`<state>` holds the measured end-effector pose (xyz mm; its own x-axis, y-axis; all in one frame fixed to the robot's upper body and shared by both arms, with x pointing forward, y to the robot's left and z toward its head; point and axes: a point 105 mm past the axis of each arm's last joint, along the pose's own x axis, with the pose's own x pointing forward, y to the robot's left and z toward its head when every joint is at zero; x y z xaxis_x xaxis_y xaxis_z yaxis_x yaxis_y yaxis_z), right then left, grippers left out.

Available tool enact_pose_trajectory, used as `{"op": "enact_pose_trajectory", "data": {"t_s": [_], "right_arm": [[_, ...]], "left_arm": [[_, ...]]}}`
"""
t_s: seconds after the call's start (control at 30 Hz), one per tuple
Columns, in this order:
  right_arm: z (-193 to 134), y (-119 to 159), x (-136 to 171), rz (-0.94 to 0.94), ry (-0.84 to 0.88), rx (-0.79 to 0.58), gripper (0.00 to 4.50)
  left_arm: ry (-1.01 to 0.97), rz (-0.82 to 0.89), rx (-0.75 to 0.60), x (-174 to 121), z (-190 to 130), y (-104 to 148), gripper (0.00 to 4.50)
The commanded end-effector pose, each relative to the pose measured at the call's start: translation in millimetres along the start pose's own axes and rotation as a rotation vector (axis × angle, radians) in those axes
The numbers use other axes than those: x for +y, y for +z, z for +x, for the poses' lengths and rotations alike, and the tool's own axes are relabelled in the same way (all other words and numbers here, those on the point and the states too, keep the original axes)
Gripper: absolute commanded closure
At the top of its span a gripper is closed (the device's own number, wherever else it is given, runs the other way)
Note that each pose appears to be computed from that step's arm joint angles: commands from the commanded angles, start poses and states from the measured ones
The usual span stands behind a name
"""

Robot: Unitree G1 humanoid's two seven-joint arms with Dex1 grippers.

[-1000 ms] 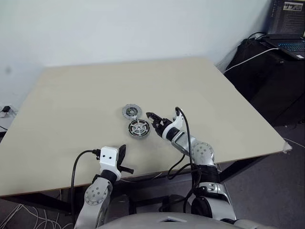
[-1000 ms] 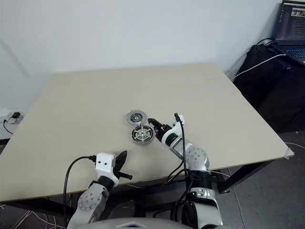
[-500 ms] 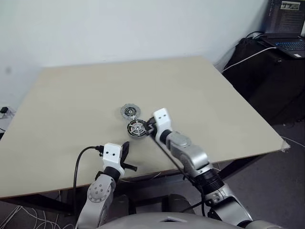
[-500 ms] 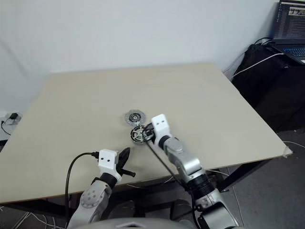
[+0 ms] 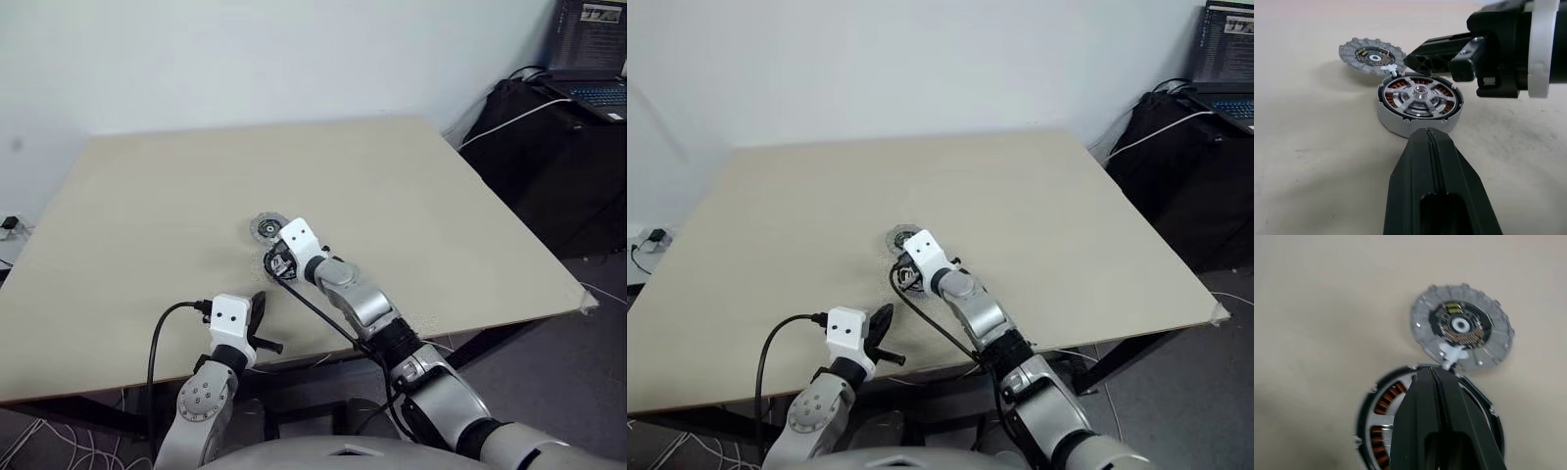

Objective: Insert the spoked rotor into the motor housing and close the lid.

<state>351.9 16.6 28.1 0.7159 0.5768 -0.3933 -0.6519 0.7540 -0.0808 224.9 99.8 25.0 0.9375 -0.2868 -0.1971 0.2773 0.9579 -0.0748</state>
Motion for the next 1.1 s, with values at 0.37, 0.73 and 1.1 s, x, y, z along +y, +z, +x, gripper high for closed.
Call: {"op": "enact_pose_trajectory", "data": {"t_s": [0.37, 0.73, 1.1], "right_arm": [[-0.6, -1.6, -5.4, -0.072, 0.045, 0.034, 4.48], [-29.9, 38.8, -9.6, -0.475, 0.24, 0.034, 3.25], [-34.6, 23.2, -6.6, -0.791, 0.422, 0.206, 2.29]], "left_arm": [[-0.006, -0.005, -0.062, 0.6, 2.0, 15.2, 4.5], [-0.021, -0.011, -0.053, 5.9, 11.2, -7.0, 4.5], [-0.016, -0.012, -0.054, 9.9, 11.9, -23.5, 4.5]]}}
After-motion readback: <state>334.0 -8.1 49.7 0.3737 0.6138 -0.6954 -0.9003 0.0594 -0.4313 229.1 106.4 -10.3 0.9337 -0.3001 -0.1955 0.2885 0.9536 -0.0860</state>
